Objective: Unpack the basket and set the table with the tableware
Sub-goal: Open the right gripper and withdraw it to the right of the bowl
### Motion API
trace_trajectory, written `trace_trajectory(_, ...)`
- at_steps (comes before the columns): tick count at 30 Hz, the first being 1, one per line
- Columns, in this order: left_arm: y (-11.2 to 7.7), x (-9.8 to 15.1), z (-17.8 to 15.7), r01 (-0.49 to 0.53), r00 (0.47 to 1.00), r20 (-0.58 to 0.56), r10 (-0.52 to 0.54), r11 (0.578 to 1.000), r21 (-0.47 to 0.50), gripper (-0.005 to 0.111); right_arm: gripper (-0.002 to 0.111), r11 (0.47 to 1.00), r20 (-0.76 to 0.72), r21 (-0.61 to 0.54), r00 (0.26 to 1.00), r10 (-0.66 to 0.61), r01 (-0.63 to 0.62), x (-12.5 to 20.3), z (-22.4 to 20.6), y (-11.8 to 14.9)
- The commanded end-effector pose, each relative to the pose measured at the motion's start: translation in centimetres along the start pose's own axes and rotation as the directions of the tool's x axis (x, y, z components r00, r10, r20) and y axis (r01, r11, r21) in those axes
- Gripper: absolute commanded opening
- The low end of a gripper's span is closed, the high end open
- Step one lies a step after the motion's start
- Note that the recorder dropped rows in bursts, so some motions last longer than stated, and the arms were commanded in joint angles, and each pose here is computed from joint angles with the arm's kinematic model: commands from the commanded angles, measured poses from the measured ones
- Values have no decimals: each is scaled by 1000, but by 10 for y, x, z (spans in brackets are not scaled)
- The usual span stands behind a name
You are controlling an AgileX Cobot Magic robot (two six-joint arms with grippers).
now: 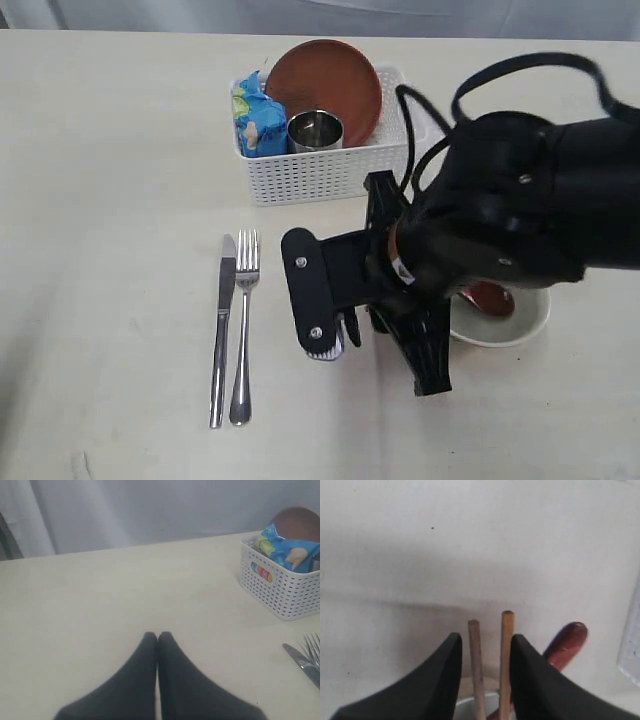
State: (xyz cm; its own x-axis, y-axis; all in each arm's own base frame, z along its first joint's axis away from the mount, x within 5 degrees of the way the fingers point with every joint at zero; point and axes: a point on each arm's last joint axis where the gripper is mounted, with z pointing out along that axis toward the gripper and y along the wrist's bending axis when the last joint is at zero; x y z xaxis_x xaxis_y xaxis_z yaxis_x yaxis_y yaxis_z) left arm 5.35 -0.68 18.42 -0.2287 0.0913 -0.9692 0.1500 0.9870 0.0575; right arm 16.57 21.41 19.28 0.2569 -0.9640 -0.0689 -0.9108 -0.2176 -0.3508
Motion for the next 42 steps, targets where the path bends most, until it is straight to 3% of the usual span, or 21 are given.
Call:
trace_trajectory(1,0,0,0,3,1000,9,-3,1000,-2,0,31,974,79,61,974,212,-217,7,-33,-3)
trace_trajectory(3,0,0,0,3,1000,9,-3,1000,-2,0,31,898,114,77,898,424,-434,13,-46,-5)
trace_trajectory(5,0,0,0,3,1000,9,-3,1000,-2,0,31,743,119,89,748,653,-663,27,-55,-10)
trace_trajectory(7,0,0,0,3,1000,9,-3,1000,-2,0,31,565,70,121,575,815,-816,48,-62,-12)
trace_trajectory(10,0,0,0,3,1000,9,-3,1000,-2,0,31,376,-33,170,376,926,-911,80,-68,-11)
trace_trajectory(13,0,0,0,3,1000,9,-3,1000,-2,0,31,190,-104,130,177,979,-973,99,-69,-8)
trace_trajectory(18,0,0,0,3,1000,9,-3,1000,-2,0,32,27,-144,107,11,989,-994,121,-67,-6)
trace_trajectory(23,0,0,0,3,1000,9,-3,1000,-2,0,32,-79,-206,109,-100,973,-991,136,-52,9)
trace_trajectory(31,0,0,0,3,1000,9,-3,1000,-2,0,31,-130,-188,126,-153,970,-983,149,-43,16)
trace_trajectory(33,0,0,0,3,1000,9,-3,1000,-2,0,25,-138,-174,131,-160,972,-982,152,-42,15)
trace_trajectory(37,0,0,0,3,1000,9,-3,1000,-2,0,0,-167,-136,170,-191,972,-971,167,-43,11)
trace_trajectory(42,0,0,0,3,1000,9,-3,1000,-2,0,-1,-211,-130,189,-237,963,-959,183,-42,14)
